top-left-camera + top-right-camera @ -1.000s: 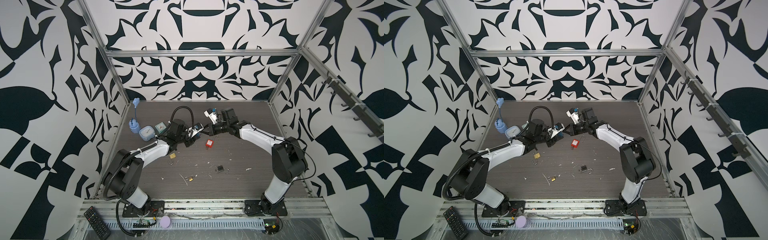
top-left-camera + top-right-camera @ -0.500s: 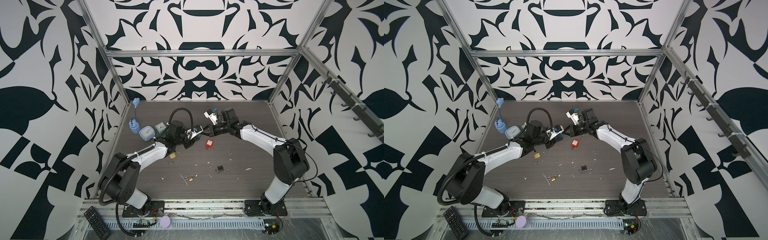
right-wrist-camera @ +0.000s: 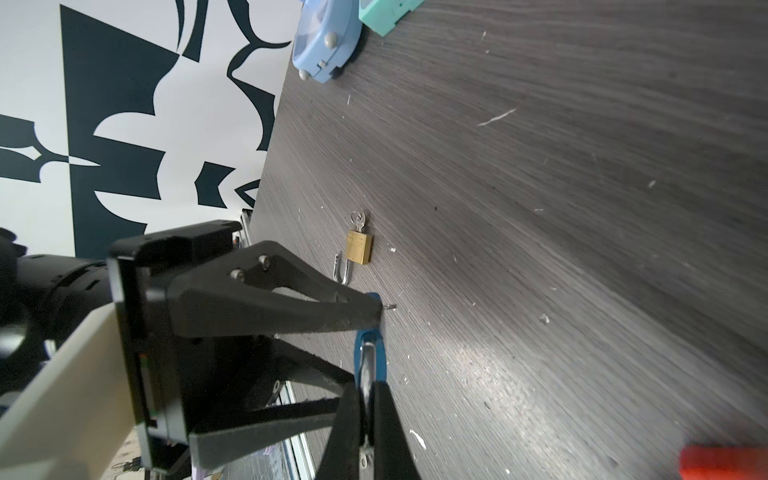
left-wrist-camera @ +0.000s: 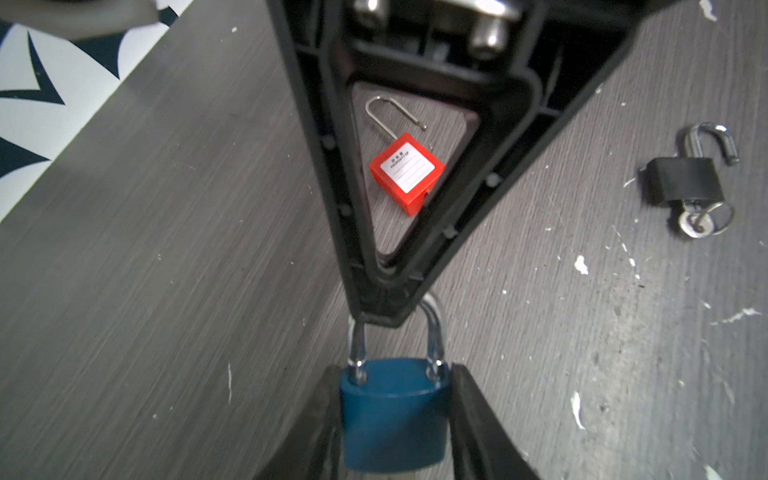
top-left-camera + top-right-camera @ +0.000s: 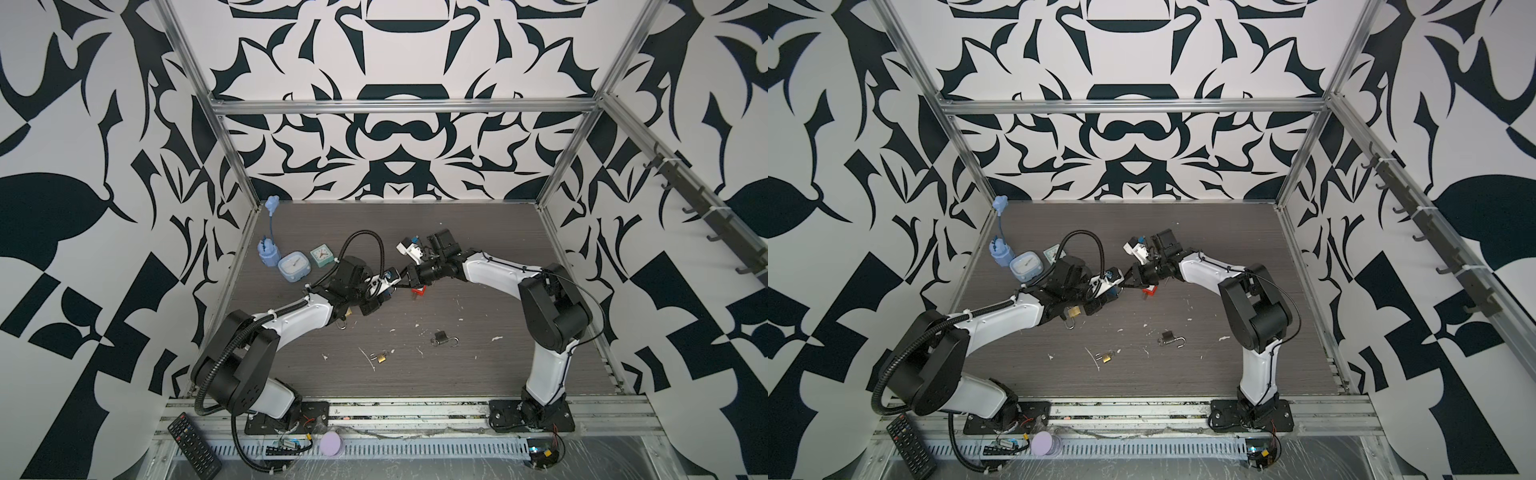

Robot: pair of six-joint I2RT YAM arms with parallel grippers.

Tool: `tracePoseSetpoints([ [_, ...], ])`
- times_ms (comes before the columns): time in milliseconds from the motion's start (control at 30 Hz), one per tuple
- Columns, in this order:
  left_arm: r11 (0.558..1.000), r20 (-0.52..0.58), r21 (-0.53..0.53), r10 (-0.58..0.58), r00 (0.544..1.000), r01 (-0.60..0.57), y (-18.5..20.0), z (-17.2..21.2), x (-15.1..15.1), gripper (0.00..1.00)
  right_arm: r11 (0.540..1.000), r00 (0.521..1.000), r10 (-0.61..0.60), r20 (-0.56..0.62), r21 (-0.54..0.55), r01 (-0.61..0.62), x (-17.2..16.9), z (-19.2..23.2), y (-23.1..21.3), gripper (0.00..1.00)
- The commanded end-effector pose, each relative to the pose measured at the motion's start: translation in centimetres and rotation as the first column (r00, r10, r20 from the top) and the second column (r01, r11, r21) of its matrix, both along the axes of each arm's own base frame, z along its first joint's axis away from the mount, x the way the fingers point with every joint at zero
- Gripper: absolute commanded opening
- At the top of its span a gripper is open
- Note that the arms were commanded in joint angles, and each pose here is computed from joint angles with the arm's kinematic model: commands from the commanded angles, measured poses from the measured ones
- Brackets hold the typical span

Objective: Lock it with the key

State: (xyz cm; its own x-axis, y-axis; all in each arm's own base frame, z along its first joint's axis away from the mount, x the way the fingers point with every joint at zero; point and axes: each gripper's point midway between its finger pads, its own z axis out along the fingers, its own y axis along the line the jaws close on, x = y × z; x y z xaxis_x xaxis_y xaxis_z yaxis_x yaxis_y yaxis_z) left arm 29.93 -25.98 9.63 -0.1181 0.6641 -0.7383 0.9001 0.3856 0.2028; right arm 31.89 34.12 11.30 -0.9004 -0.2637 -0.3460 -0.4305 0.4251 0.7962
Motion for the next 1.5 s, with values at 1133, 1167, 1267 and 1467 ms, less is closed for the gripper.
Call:
tracePoseSetpoints([
  [1133, 0.985, 0.05, 0.104, -0.141, 0.989, 0.135, -2.1, -0.3, 2.1, 0.1, 0.973, 0.974, -0.222, 0.053, -0.051, 0.225, 4.0, 1.3, -5.6, 0.36],
  [1167, 0.981, 0.038, 0.126, -0.151, 0.988, 0.145, -2.0, -0.8, 2.0, 0.12, 0.97, 0.97, -0.235, 0.065, -0.054, 0.238, 4.1, 1.5, -5.9, 0.36],
  [1267, 0.974, 0.011, 0.175, -0.149, 0.989, 0.145, -1.6, -1.8, 2.3, 0.14, 0.959, 0.96, -0.269, 0.082, -0.066, 0.275, 4.4, 1.7, -6.8, 0.36],
  [1467, 0.954, -0.056, 0.252, -0.153, 0.987, 0.162, -1.2, -4.0, 2.6, 0.2, 0.935, 0.937, -0.338, 0.091, -0.08, 0.346, 5.1, 1.5, -8.9, 0.36],
])
